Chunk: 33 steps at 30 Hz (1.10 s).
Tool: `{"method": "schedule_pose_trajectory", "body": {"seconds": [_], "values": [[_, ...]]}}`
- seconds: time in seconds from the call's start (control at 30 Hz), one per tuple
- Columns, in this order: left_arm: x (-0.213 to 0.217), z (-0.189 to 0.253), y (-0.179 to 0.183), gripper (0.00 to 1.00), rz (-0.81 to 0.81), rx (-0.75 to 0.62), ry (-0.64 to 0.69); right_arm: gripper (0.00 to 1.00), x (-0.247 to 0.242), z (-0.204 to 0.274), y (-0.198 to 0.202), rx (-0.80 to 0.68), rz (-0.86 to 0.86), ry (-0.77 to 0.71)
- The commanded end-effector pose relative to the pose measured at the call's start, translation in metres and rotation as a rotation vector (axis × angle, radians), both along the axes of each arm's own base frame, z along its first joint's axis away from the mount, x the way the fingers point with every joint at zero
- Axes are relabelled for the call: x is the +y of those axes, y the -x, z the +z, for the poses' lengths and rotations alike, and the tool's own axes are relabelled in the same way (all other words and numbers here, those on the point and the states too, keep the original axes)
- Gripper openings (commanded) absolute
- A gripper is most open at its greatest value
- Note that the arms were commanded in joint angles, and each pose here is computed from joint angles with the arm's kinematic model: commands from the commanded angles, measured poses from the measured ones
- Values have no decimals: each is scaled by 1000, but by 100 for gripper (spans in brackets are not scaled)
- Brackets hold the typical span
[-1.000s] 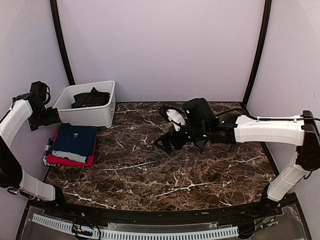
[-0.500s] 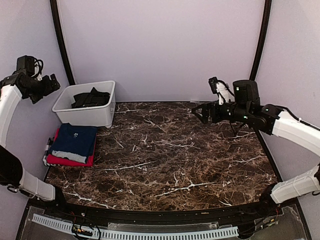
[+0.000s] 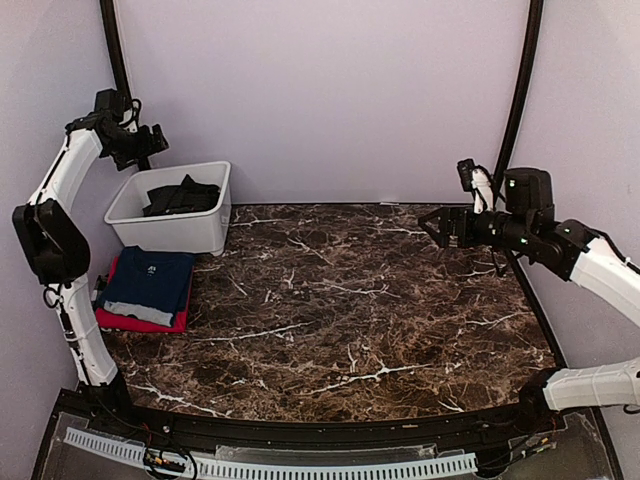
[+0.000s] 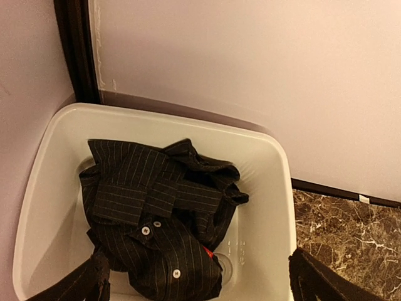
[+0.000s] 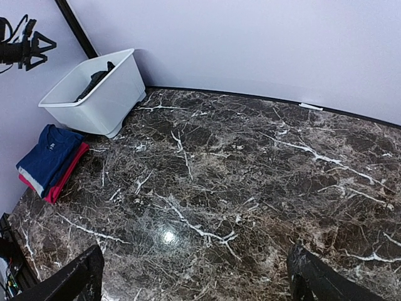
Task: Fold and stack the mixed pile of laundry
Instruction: Pick up the crumpled shirt from the bin.
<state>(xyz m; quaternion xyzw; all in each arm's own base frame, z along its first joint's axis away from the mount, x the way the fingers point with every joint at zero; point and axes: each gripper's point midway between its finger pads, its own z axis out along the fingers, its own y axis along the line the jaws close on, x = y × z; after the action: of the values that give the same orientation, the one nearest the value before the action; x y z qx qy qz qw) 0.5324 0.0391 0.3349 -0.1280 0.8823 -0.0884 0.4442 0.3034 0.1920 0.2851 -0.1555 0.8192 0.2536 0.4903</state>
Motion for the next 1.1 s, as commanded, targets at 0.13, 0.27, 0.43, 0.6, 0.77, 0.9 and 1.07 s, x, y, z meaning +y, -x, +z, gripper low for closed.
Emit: {"method": "schedule_pose_trajectory", "body": {"seconds": [0.13, 0.27, 0.43, 0.6, 0.77, 0.9, 1.07], "values": [[23, -88, -61, 99, 27, 117, -89, 99, 4, -9, -3, 44, 12, -39], [35, -140, -80, 99, 53, 206, -128, 99, 9, -17, -7, 67, 18, -53], [39, -198, -96, 99, 50, 274, -135, 99, 10, -22, -10, 81, 15, -54], [38, -241, -106, 99, 37, 315, -126, 99, 8, -23, -10, 87, 8, -45], [31, -258, -112, 67, 9, 313, -94, 99, 6, -23, -9, 96, 0, -51], [26, -208, -118, 4, 2, 215, -89, 99, 9, -24, -7, 109, 14, -65], [13, -83, -109, 0, -34, -8, -52, 99, 16, -23, -3, 121, 52, -95]]}}
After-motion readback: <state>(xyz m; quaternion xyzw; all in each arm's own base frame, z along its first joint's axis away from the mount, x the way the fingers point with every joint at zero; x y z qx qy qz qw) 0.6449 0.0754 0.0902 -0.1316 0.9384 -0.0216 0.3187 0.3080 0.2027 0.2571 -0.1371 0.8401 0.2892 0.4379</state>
